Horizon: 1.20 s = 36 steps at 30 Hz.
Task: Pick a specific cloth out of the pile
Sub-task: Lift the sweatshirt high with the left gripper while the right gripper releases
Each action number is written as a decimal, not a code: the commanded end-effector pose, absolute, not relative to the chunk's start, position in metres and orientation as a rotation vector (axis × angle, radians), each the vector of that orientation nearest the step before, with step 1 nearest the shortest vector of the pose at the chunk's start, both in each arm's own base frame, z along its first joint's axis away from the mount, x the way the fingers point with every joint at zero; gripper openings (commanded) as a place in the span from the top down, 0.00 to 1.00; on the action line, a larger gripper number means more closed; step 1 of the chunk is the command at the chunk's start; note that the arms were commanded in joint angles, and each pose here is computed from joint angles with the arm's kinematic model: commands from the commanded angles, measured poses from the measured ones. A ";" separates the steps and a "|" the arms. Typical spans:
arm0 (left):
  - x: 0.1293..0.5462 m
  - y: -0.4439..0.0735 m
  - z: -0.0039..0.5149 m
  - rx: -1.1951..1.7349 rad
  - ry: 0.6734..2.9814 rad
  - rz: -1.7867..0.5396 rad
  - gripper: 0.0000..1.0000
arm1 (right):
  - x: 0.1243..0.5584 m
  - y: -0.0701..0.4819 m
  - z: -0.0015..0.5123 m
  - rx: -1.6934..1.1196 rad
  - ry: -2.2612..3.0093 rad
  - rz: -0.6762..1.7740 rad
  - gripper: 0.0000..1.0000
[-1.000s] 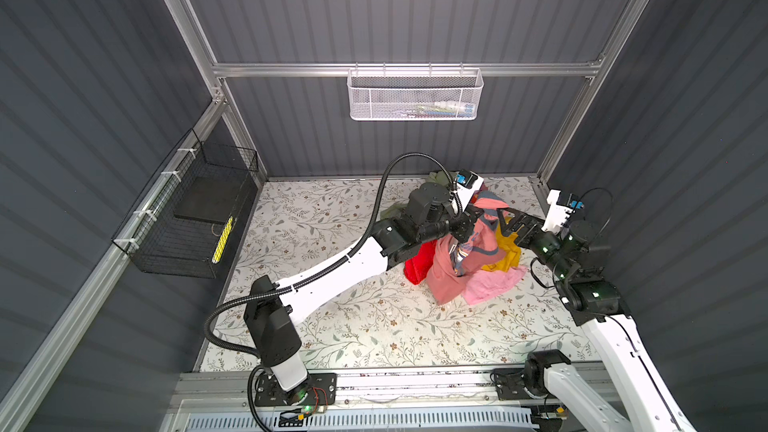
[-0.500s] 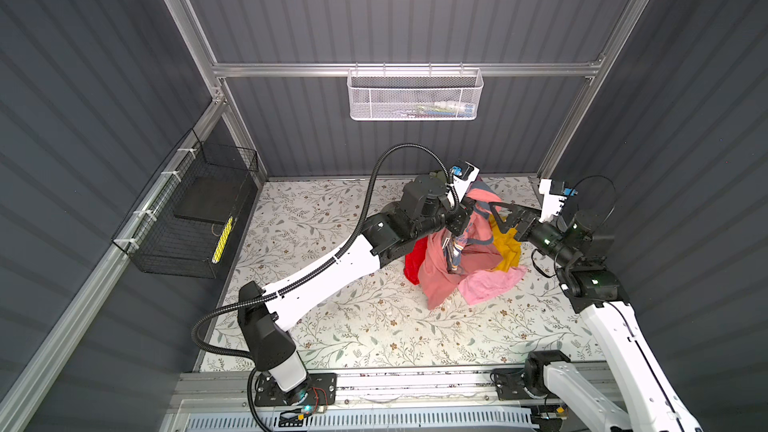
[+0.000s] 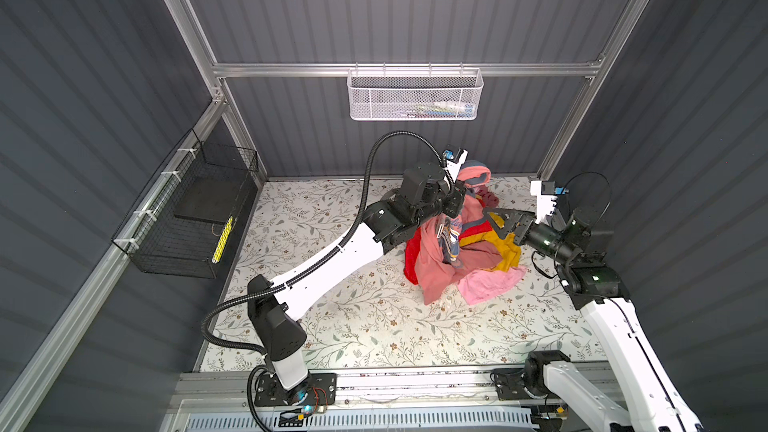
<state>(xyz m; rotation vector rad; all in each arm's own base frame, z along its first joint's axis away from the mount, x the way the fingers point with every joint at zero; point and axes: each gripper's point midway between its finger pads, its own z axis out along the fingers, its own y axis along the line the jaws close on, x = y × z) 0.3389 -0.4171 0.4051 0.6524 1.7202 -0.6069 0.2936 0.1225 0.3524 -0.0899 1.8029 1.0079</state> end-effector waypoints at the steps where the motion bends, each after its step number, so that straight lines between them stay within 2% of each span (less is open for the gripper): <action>1: 0.344 -0.404 0.424 0.587 1.690 -0.605 1.00 | 0.289 0.121 0.359 -0.109 1.794 0.968 0.01; 12: 0.307 -0.342 0.557 0.494 1.428 -0.609 1.00 | 0.297 0.110 0.323 -0.073 1.874 0.868 0.01; 16: 0.305 -0.319 0.581 0.446 1.400 -0.525 1.00 | 0.303 0.103 0.310 -0.023 1.898 0.818 0.01; 21: 0.318 -0.287 0.591 0.386 1.425 -0.308 1.00 | 0.309 0.099 0.297 0.009 1.944 0.797 0.01; 25: 0.346 -0.253 0.590 0.320 1.470 -0.211 1.00 | 0.312 0.108 0.293 -0.013 1.954 0.821 0.01; 36: 0.418 -0.126 0.538 0.123 1.653 0.087 1.00 | 0.317 0.142 0.295 -0.124 1.958 0.879 0.01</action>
